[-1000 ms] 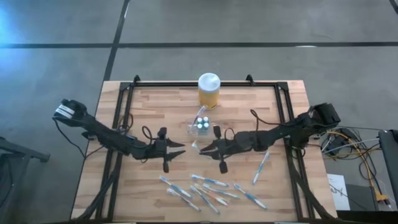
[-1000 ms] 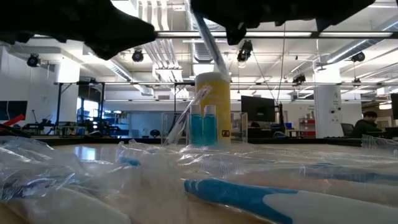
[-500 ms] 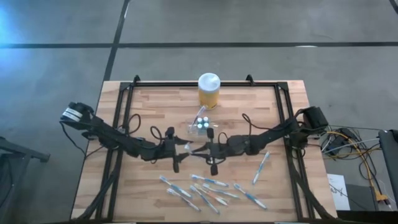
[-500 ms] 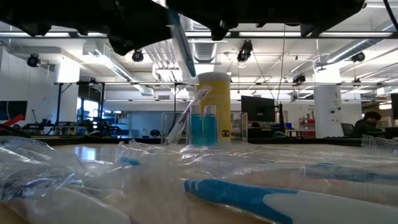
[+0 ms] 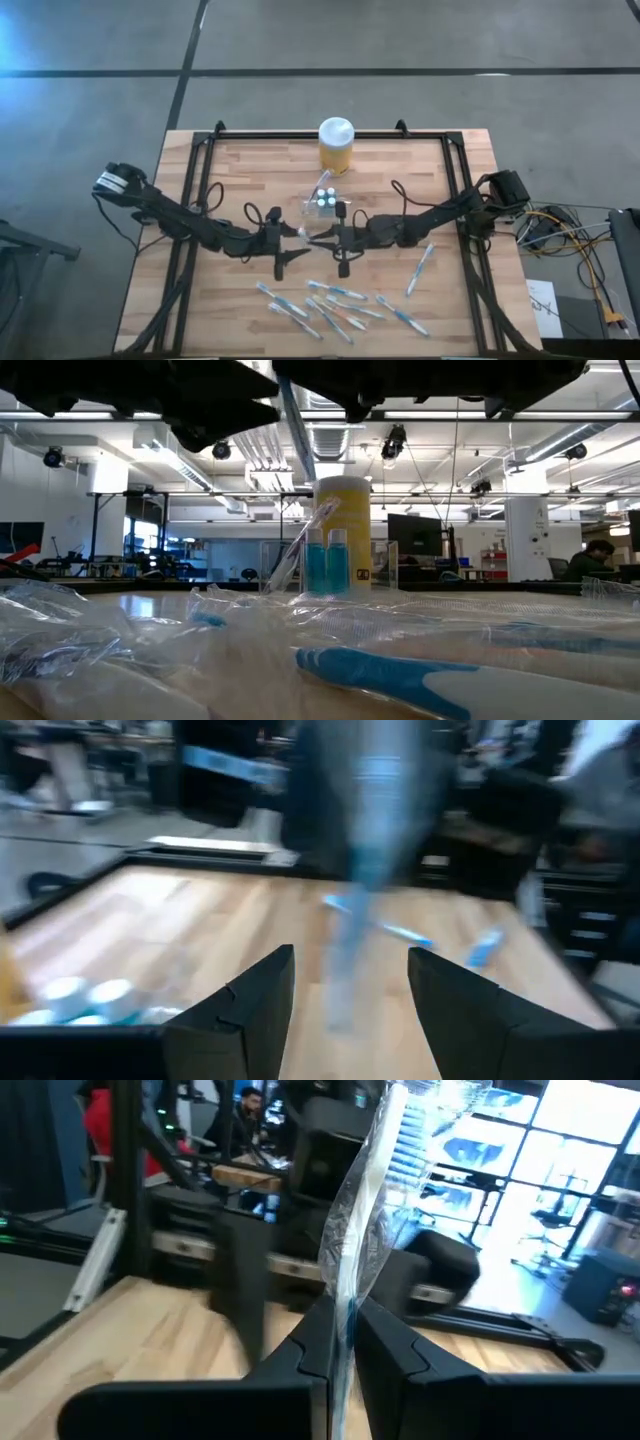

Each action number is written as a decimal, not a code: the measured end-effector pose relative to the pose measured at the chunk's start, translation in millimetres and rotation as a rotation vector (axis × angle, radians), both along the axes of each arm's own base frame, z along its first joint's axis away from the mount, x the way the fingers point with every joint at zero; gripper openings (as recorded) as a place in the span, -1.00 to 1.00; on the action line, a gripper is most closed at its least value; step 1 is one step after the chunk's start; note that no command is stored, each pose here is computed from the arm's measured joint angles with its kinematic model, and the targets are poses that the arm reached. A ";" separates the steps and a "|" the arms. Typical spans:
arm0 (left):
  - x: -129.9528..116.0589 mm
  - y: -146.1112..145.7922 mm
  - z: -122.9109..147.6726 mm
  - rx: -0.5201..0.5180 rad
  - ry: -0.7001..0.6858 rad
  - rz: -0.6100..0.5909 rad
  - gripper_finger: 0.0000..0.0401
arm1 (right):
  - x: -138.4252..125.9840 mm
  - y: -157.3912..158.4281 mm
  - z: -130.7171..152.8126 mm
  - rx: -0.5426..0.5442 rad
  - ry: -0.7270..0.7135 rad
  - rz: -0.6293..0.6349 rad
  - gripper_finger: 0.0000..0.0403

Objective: Pick & Place toothbrushing station
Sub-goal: Put the blue toothbrush into the transparent organizer

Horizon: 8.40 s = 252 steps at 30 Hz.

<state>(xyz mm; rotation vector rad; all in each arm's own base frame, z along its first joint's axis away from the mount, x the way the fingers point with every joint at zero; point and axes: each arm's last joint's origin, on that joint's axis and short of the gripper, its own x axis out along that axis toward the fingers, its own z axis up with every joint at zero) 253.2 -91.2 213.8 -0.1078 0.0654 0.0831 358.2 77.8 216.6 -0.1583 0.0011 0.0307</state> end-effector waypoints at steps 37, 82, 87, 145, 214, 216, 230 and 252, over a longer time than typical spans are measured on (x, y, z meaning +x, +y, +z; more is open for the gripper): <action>9.3 2.4 8.1 0.012 -0.044 0.060 -0.66 | 7.5 2.2 -4.7 0.002 -0.034 0.013 -0.90; 27.1 125.9 14.6 -0.036 0.270 0.340 -0.91 | -126.6 8.2 -35.6 0.164 0.167 0.138 -0.62; 46.3 133.2 7.5 -0.017 0.332 0.369 -0.91 | -128.7 7.7 -33.5 0.164 0.157 0.139 -0.64; 50.6 134.3 -23.2 -0.308 0.417 0.522 -0.14 | -128.7 7.6 -34.5 0.179 0.166 0.136 -0.62; -53.2 -61.3 38.6 0.058 0.250 -0.120 -0.96 | -139.6 75.1 2.3 0.698 0.991 -0.326 -0.89; -52.5 -60.7 39.5 0.080 0.242 -0.117 -0.93 | -143.0 89.6 23.1 0.665 0.922 -0.315 -0.88; -52.0 -60.4 41.5 0.122 0.235 -0.121 -0.93 | -167.5 106.1 81.4 0.832 1.030 -0.634 -0.45; -54.3 -59.1 33.6 0.203 0.310 -0.142 -0.93 | -181.2 103.0 6.8 0.978 1.067 -0.925 0.21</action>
